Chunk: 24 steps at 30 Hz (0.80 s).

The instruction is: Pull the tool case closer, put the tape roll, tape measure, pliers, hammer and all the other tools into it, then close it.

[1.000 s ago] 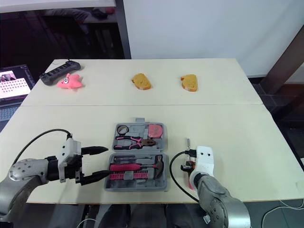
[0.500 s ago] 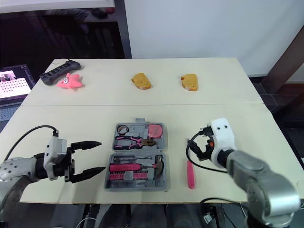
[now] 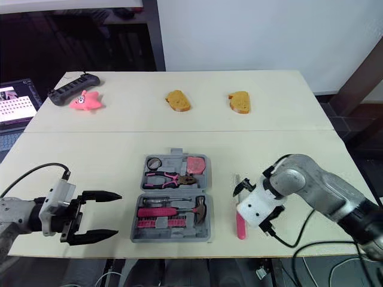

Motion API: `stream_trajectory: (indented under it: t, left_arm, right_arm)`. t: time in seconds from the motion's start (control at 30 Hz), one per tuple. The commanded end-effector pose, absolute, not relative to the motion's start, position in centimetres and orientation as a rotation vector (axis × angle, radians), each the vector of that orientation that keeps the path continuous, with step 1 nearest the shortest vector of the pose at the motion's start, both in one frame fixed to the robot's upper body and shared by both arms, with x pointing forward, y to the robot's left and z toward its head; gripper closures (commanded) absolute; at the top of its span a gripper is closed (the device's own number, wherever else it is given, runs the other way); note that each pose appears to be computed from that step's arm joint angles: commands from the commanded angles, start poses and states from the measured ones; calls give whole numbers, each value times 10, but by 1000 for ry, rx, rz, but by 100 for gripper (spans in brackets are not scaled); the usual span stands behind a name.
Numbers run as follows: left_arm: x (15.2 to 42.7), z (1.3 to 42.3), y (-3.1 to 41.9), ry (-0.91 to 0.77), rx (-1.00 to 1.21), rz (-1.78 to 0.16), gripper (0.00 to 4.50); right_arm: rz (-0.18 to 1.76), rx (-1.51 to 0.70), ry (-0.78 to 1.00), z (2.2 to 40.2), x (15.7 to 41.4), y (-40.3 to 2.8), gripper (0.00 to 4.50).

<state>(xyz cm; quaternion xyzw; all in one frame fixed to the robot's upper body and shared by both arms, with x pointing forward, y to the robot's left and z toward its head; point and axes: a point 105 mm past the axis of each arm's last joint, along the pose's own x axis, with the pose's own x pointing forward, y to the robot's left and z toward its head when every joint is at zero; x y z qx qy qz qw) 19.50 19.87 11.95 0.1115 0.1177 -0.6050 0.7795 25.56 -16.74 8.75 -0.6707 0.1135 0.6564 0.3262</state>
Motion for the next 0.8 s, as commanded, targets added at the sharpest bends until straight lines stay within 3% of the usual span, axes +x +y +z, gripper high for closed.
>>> stream_trajectory:
  t: [0.03, 0.23, 0.37, 0.5, 0.57, 0.8]
  left_arm:
    - [191, 123, 196, 250, 257, -1310, 0]
    - [189, 126, 198, 243, 248, -1261, 0]
    - [185, 127, 196, 242, 240, -1250, 0]
    - [186, 128, 197, 245, 241, -1239, 0]
    - [187, 127, 197, 242, 238, -1231, 0]
    - [196, 124, 194, 221, 235, -1219, 0]
  right_arm:
    - [1812, -1901, 229, 80, 258, -171, 7]
    - [1904, -2025, 200, 55, 264, -165, 7]
    - [1929, -2044, 240, 46, 264, -165, 136]
    - [1942, -2024, 214, 44, 263, -159, 332]
    - [1926, -2007, 211, 47, 265, -156, 409]
    - [1759, -1826, 238, 80, 277, -152, 409]
